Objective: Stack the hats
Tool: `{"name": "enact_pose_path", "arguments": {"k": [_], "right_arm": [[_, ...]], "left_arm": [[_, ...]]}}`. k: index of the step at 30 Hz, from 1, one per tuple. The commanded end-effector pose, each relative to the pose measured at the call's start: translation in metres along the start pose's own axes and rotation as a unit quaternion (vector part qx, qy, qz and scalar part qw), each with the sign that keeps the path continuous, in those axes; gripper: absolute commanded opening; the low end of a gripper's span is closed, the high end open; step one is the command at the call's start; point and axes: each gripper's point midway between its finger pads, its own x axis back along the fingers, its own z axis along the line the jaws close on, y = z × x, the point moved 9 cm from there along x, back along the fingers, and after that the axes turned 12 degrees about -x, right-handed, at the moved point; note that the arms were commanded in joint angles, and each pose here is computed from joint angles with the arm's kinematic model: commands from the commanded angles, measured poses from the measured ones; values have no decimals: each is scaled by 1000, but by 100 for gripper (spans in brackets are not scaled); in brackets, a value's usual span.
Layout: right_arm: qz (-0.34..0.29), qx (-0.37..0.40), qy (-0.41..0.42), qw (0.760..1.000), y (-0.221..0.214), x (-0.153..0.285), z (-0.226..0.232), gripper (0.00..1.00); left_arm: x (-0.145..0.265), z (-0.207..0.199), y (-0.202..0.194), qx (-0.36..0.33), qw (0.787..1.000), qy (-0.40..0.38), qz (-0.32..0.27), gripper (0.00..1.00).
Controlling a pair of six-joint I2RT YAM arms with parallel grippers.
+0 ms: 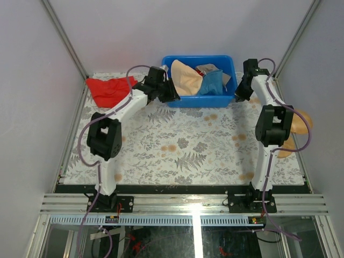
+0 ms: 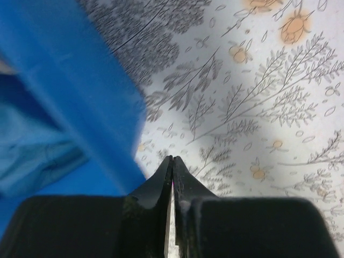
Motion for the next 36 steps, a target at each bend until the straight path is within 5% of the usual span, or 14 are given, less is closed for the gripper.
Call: {"name": "enact_pose_path", "arguments": {"k": [1,4,10,15,17,19,27,36], "right_arm": [[-34,21,99,994,2,89,13,7],[-42,28,86,995,-3,121,-1,14],[-111,26,41,993,-7,190,-37,28],[-175,-4,-8,985,-5,234,-67,83],[-183,-16,-25,983,-6,240,-78,94],[-182,-30,-47,982,-4,242,-90,96],[-235,-115,-240,935,17,233,-147,96],[-261,-188,-313,893,23,220,-179,95]], "left_arm": [[94,-55,35,-112,983,-74,-128,48],[140,-74,38,-129,966,-121,-186,98],[186,-90,28,-115,932,-224,-260,100],[185,-93,20,-105,917,-325,-207,100],[193,-101,19,-110,924,-305,-202,100],[203,-101,19,-83,941,-255,-209,100],[236,-91,-11,-83,950,-213,-211,100],[243,-84,-30,-77,958,-208,-184,100]]}}
